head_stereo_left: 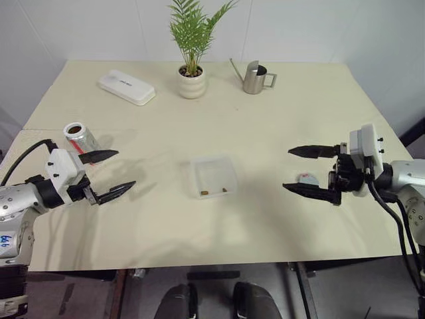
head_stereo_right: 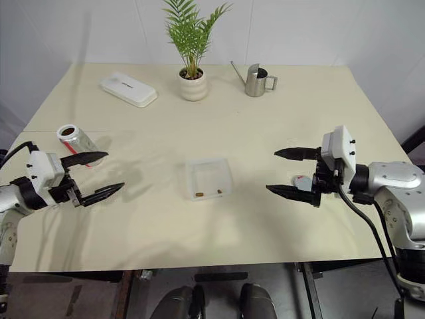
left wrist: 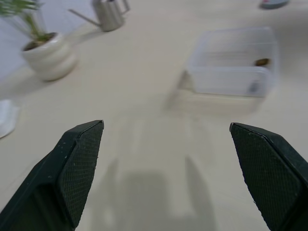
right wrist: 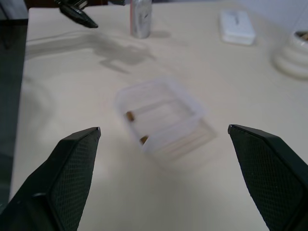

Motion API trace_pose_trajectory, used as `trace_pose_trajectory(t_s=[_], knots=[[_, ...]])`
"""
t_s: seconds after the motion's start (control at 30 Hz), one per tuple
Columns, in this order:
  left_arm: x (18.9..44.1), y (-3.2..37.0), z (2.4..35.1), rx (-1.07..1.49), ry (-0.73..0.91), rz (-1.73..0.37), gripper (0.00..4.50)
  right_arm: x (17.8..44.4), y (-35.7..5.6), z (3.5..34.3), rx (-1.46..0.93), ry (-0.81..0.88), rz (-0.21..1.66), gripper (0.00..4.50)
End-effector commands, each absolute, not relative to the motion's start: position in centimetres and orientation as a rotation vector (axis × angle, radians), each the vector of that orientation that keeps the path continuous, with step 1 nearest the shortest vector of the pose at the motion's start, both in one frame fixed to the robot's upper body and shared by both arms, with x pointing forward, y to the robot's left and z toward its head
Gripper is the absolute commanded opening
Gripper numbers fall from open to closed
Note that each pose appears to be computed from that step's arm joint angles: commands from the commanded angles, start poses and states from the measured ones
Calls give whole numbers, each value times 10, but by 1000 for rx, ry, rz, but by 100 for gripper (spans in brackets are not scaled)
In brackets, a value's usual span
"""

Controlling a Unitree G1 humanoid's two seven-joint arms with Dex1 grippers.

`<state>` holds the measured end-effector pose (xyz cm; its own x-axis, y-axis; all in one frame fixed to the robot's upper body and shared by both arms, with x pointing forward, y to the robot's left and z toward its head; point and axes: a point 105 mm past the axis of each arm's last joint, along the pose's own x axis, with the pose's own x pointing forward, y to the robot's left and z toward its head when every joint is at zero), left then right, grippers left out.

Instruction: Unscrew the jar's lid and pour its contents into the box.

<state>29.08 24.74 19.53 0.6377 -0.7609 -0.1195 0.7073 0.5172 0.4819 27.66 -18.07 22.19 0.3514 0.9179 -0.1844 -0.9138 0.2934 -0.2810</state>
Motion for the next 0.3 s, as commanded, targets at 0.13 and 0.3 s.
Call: trace_pose_trajectory(t_s=[0.13, 0.3], knots=[[295, 244, 203, 606, -115, -962, 447, 274, -190, 242, -480, -109, 1162, 450], [294, 237, 206, 592, -104, -996, 447, 279, -190, 239, -462, -130, 1138, 450]])
